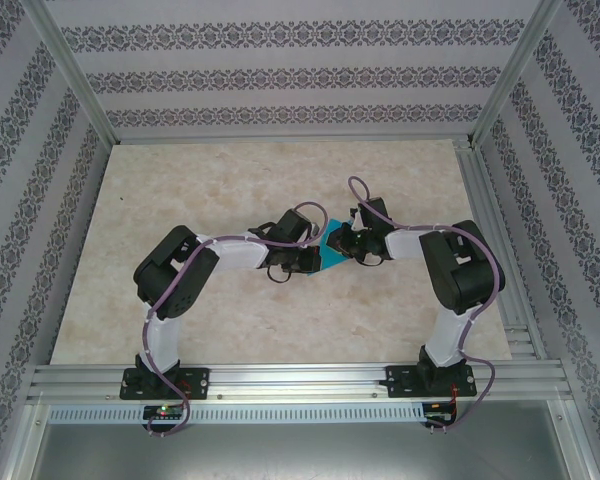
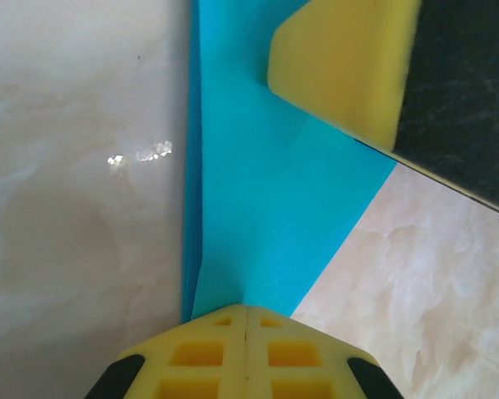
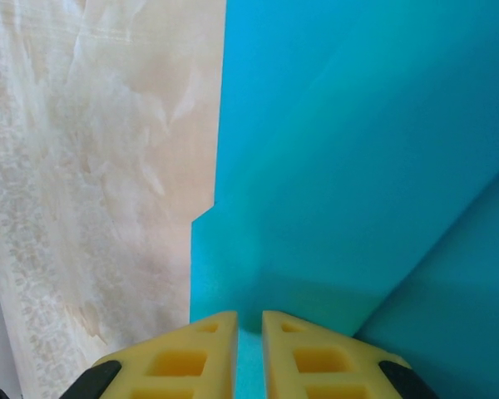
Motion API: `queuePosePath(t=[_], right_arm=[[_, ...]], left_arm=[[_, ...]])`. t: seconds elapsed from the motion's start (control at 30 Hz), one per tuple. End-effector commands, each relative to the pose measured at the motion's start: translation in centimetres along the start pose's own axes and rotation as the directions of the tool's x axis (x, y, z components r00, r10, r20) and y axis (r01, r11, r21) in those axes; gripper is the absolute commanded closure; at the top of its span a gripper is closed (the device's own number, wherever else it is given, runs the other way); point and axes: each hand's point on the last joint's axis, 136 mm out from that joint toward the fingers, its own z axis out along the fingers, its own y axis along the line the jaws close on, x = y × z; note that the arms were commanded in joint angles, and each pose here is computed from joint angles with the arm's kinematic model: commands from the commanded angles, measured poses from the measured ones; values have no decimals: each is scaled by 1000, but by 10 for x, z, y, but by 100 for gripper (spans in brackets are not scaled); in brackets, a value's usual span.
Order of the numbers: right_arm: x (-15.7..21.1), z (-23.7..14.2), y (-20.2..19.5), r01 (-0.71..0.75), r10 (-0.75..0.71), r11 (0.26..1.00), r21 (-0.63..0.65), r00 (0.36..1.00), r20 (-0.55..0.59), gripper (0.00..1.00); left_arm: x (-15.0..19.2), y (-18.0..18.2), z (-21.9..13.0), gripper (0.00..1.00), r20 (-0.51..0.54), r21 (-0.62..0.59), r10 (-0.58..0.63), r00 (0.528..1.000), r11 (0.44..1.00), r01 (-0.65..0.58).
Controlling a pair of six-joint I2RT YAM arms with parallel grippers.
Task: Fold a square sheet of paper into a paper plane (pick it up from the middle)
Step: Fourth fold the wing at the center of the table.
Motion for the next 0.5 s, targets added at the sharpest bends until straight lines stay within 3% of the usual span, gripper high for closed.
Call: queuePosePath(t=[0.0,0.27,0.47], right_arm=[[8,-10,-3,-14,14,1000,-4,1000,-23,83],[24,-1,11,13,-16,999,-47,997,-73,90],[29,8,-11,-19,23,999,42,996,-89,90]], left_arm=[[10,25,3,96,-19,-56,-45,999,997,44],[8,18,3,96,-22,-26,-37,999,999,37],[-8,-6,-9,95,20,52,-12,1000,999,11]])
